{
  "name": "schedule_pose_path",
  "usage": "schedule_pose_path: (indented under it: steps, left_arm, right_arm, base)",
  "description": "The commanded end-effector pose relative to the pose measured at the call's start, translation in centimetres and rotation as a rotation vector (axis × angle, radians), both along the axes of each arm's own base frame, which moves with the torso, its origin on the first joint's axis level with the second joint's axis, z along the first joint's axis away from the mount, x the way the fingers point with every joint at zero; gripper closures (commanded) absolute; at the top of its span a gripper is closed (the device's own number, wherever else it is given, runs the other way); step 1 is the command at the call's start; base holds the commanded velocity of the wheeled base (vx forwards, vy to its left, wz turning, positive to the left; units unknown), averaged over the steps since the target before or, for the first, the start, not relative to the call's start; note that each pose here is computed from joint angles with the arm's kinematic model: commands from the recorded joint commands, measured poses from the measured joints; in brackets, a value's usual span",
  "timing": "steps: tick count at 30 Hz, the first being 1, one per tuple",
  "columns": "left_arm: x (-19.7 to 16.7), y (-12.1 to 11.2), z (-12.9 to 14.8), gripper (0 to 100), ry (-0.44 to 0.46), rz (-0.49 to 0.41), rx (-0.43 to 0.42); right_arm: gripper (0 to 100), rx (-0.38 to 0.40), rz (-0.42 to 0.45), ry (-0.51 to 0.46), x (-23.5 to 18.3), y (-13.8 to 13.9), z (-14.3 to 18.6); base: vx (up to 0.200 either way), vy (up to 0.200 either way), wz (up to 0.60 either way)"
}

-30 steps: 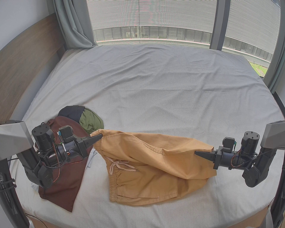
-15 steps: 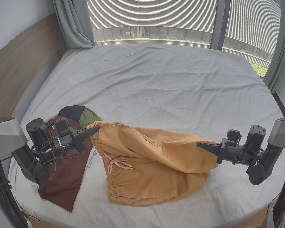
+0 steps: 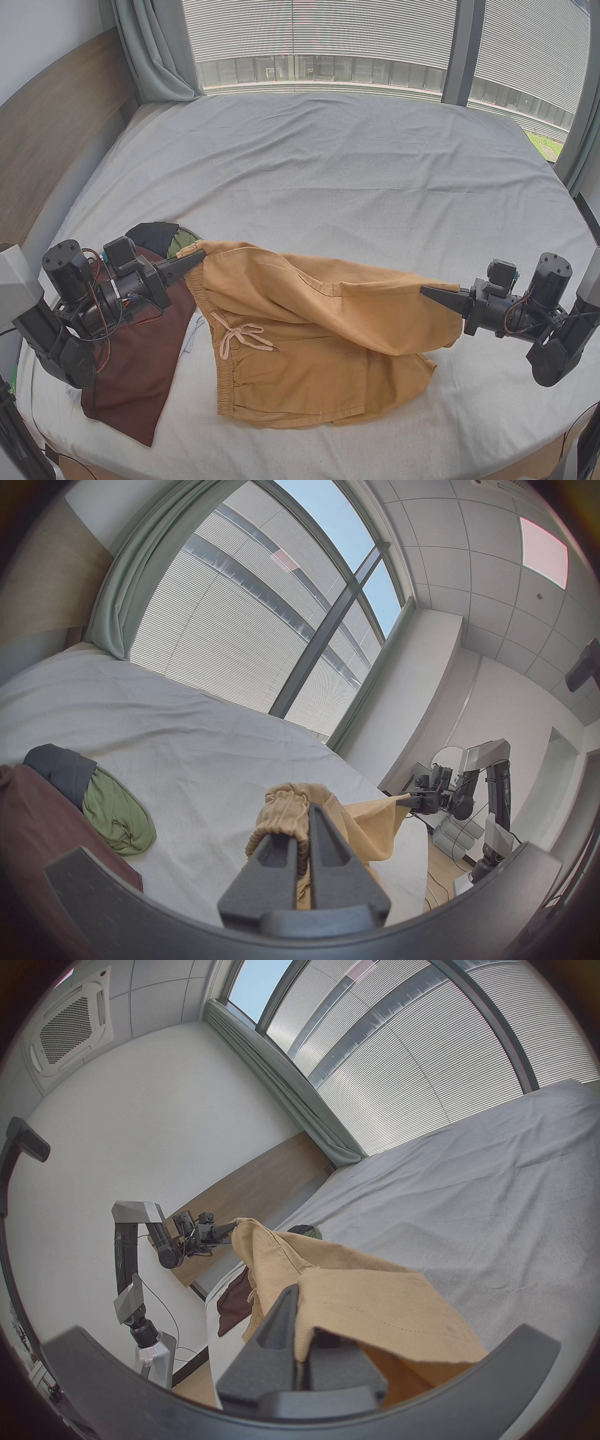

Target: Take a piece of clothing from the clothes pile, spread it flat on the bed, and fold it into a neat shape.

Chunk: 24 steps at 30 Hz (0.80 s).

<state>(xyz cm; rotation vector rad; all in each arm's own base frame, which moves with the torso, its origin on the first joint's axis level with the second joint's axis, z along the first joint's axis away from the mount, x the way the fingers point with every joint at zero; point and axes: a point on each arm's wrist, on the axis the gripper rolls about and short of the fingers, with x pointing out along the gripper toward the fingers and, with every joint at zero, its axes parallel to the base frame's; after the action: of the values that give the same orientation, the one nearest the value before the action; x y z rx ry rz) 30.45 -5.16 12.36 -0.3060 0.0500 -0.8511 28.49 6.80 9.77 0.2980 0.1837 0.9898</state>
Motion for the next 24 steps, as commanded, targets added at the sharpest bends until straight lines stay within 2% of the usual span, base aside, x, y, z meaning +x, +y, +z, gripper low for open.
schedule_pose_path:
  steps: [1,24]
  left_arm:
    - [-0.4,0.0,0.9,100,-0.027,-0.002,-0.005]
    - [-1.4,0.0,3.8,100,-0.121,-0.008,-0.024]
  right_arm:
    - [100,0.012,-0.001,-0.031,-0.4,-0.1,1.1]
    - [100,0.091,0.006,-0.134,-2.3,0.5,5.8]
  base:
    - [0.0,0.0,0.0]
    - [0.0,0.0,0.0]
